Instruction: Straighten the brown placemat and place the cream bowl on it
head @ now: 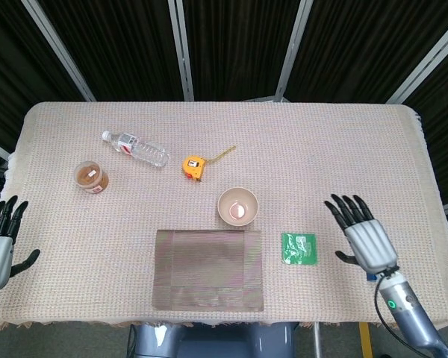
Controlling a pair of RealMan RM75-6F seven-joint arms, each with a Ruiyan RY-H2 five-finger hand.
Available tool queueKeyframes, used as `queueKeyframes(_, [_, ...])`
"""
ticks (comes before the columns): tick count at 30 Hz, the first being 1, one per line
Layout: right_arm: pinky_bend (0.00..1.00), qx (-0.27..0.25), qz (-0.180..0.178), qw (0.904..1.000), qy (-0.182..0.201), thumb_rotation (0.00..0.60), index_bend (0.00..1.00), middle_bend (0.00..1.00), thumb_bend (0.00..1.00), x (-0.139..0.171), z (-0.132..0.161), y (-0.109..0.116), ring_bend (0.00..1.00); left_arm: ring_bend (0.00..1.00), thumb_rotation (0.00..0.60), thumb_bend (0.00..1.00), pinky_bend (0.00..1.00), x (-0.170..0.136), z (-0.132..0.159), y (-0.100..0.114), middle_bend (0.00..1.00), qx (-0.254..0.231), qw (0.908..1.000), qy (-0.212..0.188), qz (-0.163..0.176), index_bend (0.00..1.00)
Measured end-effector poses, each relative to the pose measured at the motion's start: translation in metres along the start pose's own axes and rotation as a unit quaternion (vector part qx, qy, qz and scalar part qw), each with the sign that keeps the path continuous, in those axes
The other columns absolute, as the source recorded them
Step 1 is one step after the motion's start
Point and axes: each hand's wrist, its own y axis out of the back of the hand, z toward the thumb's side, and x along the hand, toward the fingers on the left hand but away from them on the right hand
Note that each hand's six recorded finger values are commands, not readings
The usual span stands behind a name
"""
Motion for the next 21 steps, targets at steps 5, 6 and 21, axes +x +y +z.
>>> queueKeyframes(5, [0.00,0.010,0.056,0.9962,0.067,0.600,0.05,0.00,0.01,-0.058,0.043,-0.012,0.00,0.00,0.600,0.22,0.00,0.002,-0.003,-0.003,0.00,0.000,1.0000,0.009,-0.003,0.00])
queueKeyframes(6, [0.00,0.010,0.064,0.9950,0.076,0.600,0.06,0.00,0.01,-0.067,0.051,-0.014,0.00,0.00,0.600,0.22,0.00,0.003,-0.005,-0.003,0.00,0.001,0.9999,0.012,-0.004,0.00])
queueKeyframes(21, [0.00,0.023,0.111,0.9868,0.116,0.600,0.31,0.00,0.12,-0.144,0.118,-0.053,0.00,0.00,0.600,0.22,0.00,0.005,-0.020,-0.007,0.00,0.000,0.9992,0.038,-0.011,0.00])
